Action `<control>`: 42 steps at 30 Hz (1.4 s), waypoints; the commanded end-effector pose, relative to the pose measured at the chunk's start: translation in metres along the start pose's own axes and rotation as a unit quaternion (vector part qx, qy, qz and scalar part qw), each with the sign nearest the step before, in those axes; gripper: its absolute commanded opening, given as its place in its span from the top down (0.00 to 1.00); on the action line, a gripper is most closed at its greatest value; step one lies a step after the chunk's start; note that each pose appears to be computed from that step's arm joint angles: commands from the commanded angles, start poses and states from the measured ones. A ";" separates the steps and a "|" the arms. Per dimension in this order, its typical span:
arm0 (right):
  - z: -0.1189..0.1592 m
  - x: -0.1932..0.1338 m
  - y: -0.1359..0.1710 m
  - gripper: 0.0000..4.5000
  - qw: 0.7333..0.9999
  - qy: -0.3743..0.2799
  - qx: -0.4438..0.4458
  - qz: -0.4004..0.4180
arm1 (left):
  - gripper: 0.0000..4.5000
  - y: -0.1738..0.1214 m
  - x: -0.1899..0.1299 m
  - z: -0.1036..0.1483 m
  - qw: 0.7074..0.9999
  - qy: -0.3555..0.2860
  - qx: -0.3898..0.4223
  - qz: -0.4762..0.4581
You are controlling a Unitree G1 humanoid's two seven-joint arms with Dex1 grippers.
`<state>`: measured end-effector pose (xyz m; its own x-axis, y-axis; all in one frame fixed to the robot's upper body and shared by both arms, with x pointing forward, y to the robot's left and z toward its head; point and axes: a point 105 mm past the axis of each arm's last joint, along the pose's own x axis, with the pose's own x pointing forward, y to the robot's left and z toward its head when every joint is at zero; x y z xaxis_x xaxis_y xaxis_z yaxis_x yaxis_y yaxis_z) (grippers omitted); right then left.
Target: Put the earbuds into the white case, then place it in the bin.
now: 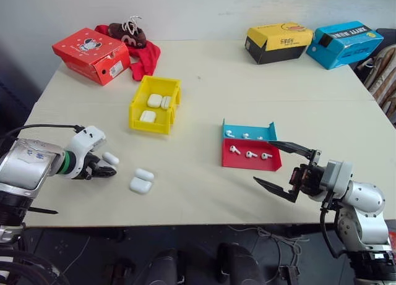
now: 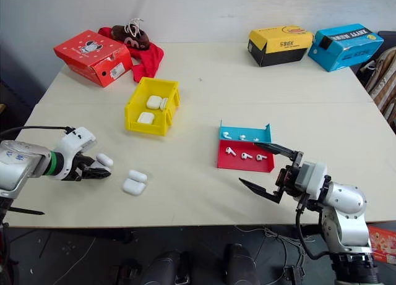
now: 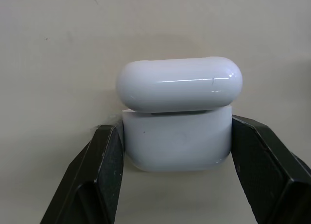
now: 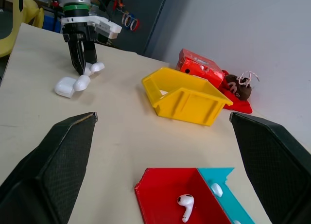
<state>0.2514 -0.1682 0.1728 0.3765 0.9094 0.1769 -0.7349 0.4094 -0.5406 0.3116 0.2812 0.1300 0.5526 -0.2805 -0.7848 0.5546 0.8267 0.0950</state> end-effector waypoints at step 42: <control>-0.020 -0.016 -0.047 0.09 0.898 0.422 0.084 0.091 | 0.37 -0.207 -0.038 0.085 0.692 -0.610 0.171 -0.345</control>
<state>0.2879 -0.2031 0.1801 0.4825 0.6350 -0.6033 -0.8757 0.3364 -0.3463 0.2349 0.0808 0.1843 0.0998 -0.9278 0.3595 0.9570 0.1884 0.2205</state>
